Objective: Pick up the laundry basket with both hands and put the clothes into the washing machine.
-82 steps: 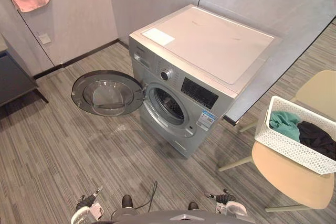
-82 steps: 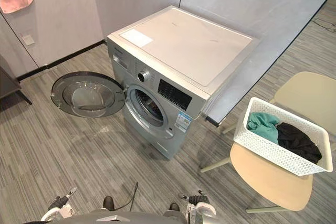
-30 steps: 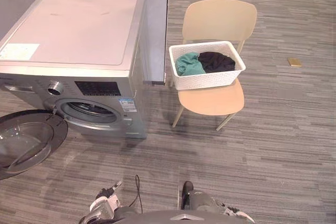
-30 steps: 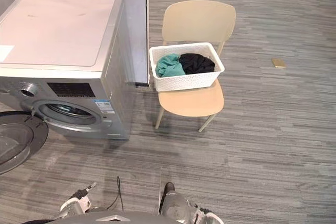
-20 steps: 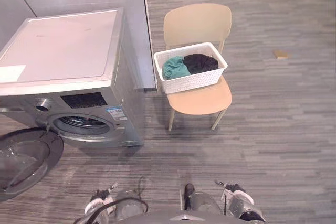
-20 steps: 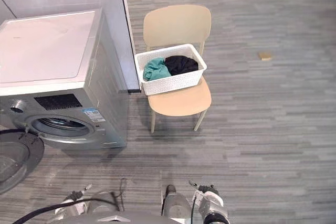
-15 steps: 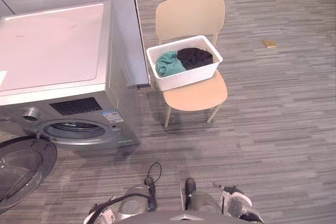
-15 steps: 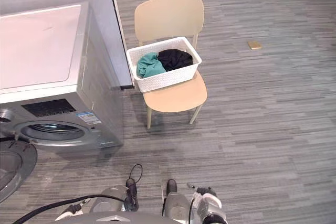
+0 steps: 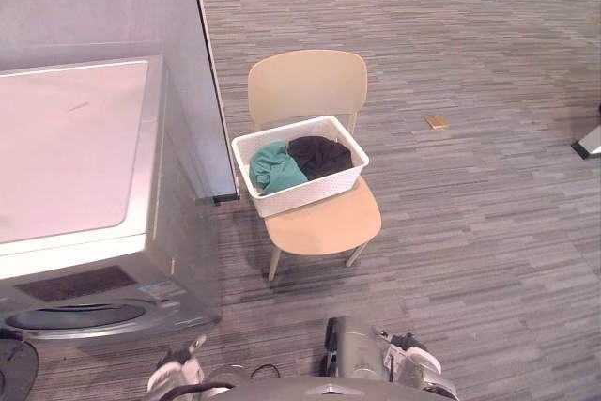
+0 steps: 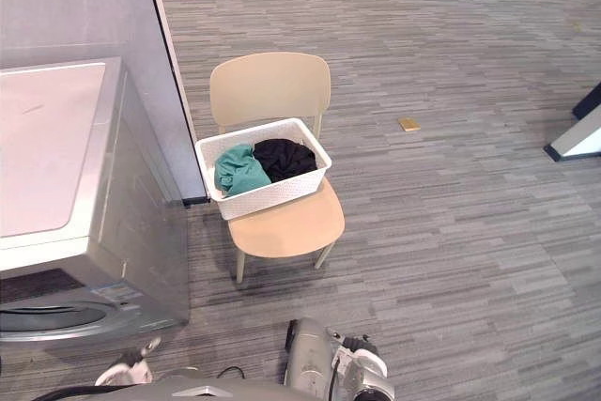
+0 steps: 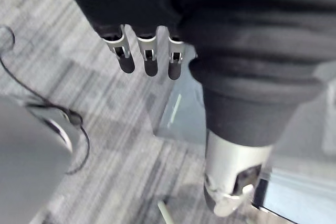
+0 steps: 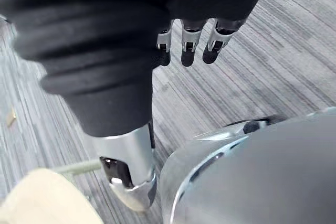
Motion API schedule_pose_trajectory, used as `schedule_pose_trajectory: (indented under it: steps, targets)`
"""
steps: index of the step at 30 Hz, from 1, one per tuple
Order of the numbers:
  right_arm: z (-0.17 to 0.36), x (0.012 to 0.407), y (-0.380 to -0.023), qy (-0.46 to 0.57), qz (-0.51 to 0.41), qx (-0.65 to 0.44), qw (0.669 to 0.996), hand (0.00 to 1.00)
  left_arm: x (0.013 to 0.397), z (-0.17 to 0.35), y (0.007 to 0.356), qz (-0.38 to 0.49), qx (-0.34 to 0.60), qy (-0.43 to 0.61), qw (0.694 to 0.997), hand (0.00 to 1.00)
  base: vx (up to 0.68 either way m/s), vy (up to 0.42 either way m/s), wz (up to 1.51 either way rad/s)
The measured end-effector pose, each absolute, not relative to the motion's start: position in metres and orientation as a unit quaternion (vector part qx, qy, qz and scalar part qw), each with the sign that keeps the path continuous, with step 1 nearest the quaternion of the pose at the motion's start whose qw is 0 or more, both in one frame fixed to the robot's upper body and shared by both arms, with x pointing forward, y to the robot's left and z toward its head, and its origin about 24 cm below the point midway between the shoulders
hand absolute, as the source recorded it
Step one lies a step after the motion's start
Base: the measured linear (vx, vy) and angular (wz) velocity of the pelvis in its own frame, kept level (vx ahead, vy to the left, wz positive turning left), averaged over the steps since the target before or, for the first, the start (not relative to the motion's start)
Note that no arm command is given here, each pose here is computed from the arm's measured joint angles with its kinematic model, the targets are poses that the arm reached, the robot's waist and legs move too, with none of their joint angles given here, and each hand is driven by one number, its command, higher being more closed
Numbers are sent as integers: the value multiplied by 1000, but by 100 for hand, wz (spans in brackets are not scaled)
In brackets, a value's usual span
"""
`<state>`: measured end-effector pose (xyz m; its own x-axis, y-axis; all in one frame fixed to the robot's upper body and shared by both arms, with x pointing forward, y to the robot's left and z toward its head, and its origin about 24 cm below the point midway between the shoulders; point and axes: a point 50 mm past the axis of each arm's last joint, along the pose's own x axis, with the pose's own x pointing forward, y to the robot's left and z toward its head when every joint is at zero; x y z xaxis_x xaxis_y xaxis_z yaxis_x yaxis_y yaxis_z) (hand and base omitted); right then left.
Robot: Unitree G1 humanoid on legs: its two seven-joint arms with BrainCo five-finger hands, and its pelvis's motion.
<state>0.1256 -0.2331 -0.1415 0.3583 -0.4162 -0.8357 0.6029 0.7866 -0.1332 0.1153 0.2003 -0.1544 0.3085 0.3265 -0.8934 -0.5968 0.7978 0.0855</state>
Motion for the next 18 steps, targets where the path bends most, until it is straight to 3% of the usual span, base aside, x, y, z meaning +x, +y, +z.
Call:
schedule_pose_trajectory:
  steps: [4,7,10,13,18]
  targets:
    - [-153,92,-231,513,-333,117,782,0,114,-155,198,282,-124,512,802,0,379,-542,40]
    - [-152,82,-246,520,-353,110,770,0,103,-161,177,265,-141,535,790,0,359,-578,45]
    - [-153,77,-248,525,-365,119,760,0,97,-163,180,280,-150,540,780,0,341,-519,63]
    - [-149,96,-246,507,-354,117,777,0,95,-163,179,279,-152,543,777,0,226,-421,45]
    - [-108,151,-255,377,-355,104,849,0,89,-162,194,280,-119,542,783,0,129,-139,47]
